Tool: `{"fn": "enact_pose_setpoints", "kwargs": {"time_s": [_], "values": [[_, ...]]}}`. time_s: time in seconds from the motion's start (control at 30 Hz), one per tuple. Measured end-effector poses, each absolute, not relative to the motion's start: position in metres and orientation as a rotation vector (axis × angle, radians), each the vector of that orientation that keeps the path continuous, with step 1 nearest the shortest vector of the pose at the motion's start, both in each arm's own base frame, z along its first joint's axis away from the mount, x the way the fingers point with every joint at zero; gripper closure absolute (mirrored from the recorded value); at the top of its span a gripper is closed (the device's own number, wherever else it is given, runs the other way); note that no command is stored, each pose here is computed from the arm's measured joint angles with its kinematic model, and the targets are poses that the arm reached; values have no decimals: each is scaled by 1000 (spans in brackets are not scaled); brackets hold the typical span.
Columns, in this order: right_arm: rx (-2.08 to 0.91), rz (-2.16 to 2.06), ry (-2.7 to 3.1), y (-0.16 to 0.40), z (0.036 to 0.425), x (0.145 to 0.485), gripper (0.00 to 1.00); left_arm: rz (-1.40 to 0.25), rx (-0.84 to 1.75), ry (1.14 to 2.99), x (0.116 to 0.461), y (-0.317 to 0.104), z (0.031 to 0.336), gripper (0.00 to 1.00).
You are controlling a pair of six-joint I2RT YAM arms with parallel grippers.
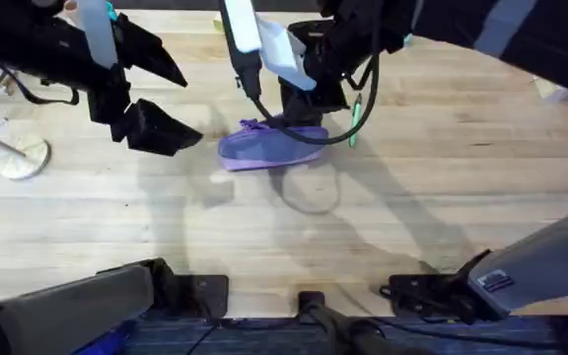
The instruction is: Unzip the bag, pick up the pens from the table one at a time and place them inside, then zip the bag closed.
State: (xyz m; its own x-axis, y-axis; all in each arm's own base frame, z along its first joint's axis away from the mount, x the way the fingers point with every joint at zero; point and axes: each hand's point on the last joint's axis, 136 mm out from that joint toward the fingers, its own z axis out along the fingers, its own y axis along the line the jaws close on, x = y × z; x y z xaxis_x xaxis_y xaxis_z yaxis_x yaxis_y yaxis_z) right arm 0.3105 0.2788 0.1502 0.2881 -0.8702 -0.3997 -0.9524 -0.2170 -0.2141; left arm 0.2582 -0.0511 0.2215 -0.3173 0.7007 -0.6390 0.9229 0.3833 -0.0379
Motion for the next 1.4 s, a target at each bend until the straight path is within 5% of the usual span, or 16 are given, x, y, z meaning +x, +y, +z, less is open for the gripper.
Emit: {"fn": "enact_pose_setpoints", "kwargs": {"time_s": [0.6,0.67,0.83,0.87,1.4], "values": [[-2230,337,1692,288,104,307,942,-548,1390,2114,258,-51,222,5],[-2228,338,1697,287,104,307,804,-548,1391,2114,258,-51,221,7],[-2228,339,1695,288,104,307,92,-548,1390,2115,258,-51,221,7],[-2231,339,1694,288,104,307,29,-548,1390,2114,258,-51,222,7],[-2168,345,1757,288,113,305,6,-548,1391,2114,258,-51,221,6]]}}
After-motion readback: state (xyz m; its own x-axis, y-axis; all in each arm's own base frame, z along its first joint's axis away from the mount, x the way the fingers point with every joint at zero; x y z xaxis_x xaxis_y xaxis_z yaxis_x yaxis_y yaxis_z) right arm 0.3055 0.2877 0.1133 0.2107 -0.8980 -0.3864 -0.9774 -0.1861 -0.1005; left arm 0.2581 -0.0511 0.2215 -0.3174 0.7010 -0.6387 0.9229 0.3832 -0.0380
